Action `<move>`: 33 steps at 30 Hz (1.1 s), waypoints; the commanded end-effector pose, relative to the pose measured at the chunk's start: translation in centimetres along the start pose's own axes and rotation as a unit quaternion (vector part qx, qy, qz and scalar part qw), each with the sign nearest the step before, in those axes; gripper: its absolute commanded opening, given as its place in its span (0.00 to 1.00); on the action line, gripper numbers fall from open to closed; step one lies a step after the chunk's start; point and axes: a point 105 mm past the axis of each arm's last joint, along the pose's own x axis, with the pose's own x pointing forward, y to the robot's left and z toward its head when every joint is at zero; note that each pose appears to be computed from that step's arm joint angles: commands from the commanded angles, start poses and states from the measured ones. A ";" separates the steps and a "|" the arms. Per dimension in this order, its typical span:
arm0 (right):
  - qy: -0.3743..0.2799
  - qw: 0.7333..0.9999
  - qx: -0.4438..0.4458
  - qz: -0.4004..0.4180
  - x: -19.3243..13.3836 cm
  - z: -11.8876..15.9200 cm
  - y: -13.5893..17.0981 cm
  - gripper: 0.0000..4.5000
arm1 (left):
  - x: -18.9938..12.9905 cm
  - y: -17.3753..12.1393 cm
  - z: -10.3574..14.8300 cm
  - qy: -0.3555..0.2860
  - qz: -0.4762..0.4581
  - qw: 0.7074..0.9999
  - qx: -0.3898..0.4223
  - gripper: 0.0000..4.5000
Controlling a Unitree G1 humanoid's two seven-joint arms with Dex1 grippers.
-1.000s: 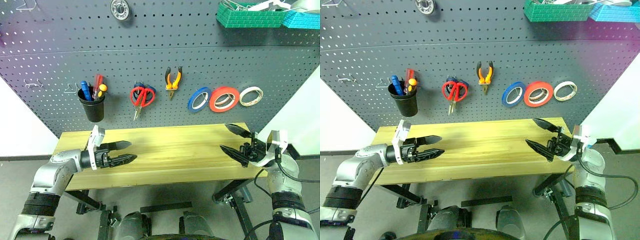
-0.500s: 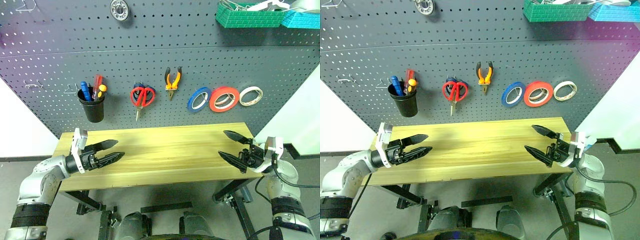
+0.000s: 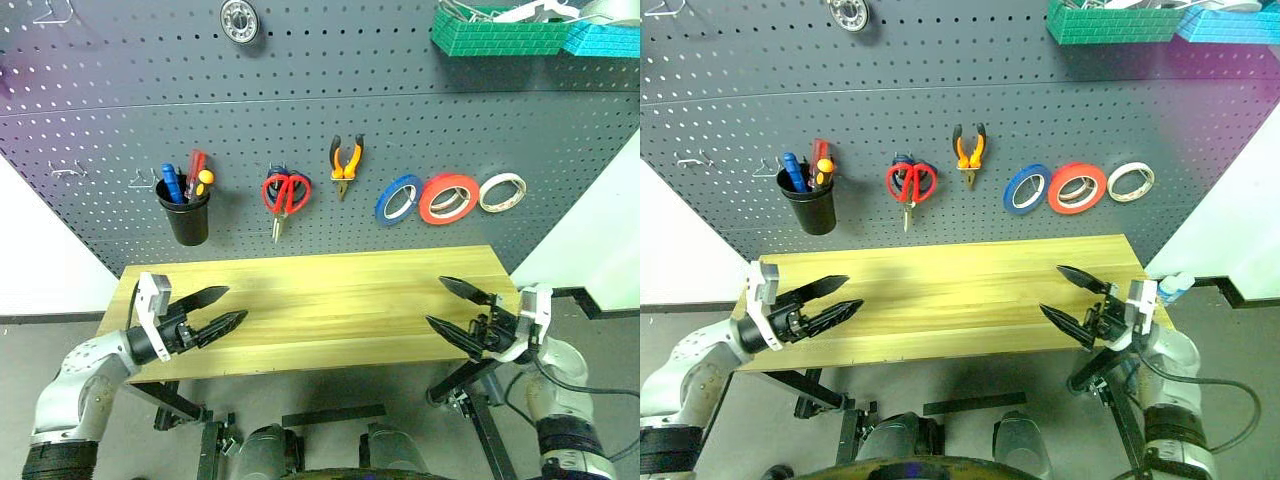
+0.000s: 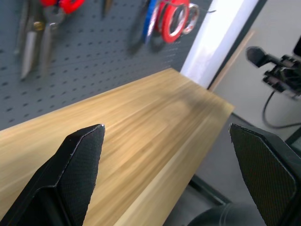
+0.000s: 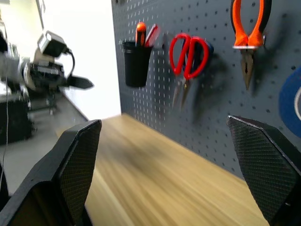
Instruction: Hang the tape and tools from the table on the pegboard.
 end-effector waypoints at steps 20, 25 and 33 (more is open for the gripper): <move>-0.005 0.931 0.039 -0.362 -0.8 -6.1 -5.3 1.00 | 0.9 3.3 -0.7 -0.114 0.277 0.954 -0.002 0.99; 0.012 0.917 0.024 -0.398 0.3 -5.8 -4.8 1.00 | 1.3 2.7 -1.2 -0.130 0.306 0.943 -0.007 0.99; 0.088 0.868 -0.002 -0.489 -0.8 -5.4 -4.5 1.00 | 1.2 1.6 -2.0 -0.123 0.342 0.931 0.032 0.99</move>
